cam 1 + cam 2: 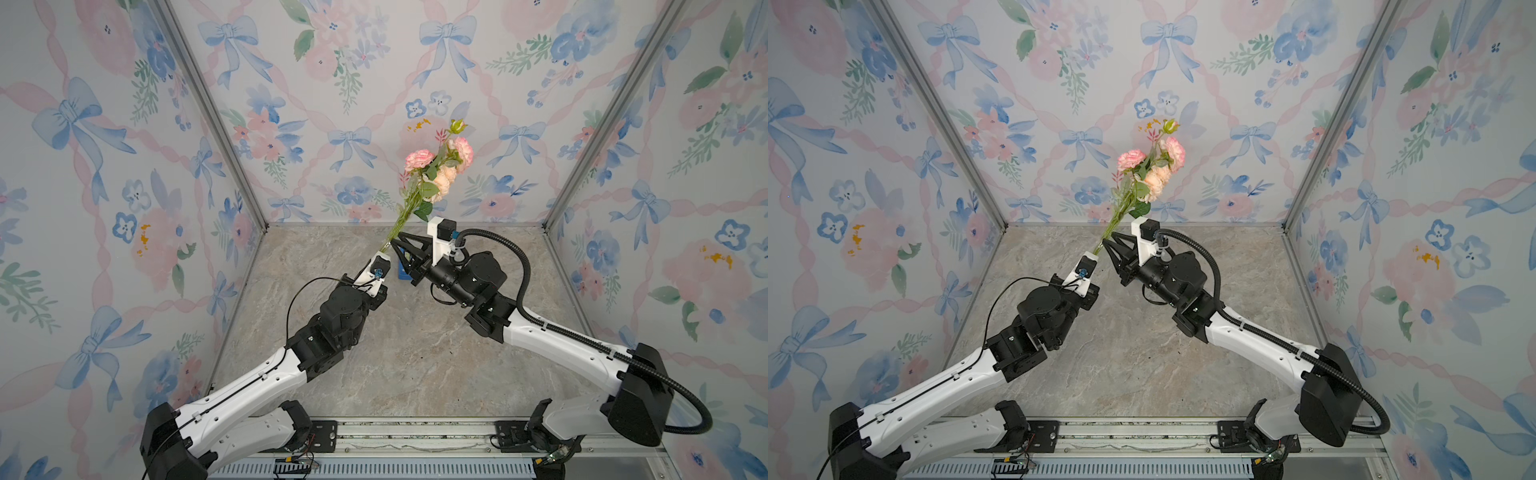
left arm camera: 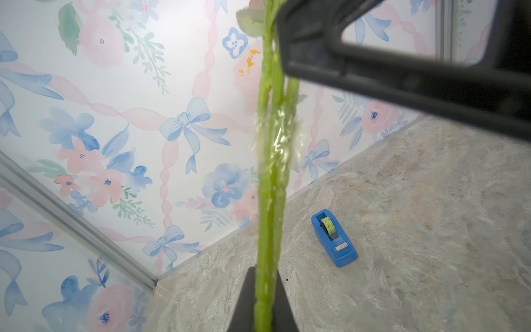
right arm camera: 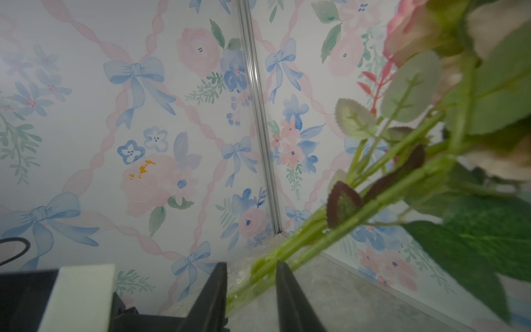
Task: Wrap bouquets with tape
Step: Wrap the tape around the bouquet, then place the wrapped bouquet at the center of the board.
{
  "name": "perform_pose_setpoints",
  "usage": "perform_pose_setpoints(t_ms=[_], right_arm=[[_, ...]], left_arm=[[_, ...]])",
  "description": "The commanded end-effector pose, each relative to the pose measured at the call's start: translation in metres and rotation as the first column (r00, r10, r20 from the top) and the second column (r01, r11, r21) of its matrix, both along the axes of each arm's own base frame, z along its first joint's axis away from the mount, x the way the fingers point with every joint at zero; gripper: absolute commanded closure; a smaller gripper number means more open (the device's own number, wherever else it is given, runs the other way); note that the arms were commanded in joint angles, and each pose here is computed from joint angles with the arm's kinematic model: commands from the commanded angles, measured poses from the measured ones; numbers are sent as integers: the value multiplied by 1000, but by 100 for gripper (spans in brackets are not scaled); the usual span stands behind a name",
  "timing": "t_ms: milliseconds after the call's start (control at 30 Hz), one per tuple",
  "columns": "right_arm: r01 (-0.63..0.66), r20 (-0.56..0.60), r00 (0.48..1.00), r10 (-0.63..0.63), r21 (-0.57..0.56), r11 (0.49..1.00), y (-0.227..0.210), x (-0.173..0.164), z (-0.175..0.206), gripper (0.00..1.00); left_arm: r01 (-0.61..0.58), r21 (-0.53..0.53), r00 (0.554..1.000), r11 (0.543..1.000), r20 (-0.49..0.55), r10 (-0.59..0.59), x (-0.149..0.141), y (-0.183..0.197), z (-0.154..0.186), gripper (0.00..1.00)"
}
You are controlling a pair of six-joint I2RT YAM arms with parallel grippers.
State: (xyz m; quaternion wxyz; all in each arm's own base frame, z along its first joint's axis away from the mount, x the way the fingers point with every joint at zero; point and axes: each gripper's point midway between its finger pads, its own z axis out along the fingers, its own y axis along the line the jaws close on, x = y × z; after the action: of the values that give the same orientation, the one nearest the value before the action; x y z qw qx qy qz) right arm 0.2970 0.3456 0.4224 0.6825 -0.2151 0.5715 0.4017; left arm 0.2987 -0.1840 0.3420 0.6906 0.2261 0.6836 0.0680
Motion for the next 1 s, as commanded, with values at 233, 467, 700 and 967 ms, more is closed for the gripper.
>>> perform_pose_setpoints(t_ms=[233,467,700,967], right_arm=[[6,-93,996,-2,44,999,-3,-18,-3,49],[-37,-175,983,61,137,990,34,-6,-3,44],[-58,-201,974,106,230,971,48,2,6,45],[-96,-230,959,164,280,955,65,8,5,64]], left_arm=[[70,-140,997,988,38,-65,-3,6,16,100],[82,-158,995,984,65,-72,-8,9,19,100],[83,-146,995,986,60,-75,-10,10,12,100],[84,-139,995,987,60,-76,-8,8,9,100]])
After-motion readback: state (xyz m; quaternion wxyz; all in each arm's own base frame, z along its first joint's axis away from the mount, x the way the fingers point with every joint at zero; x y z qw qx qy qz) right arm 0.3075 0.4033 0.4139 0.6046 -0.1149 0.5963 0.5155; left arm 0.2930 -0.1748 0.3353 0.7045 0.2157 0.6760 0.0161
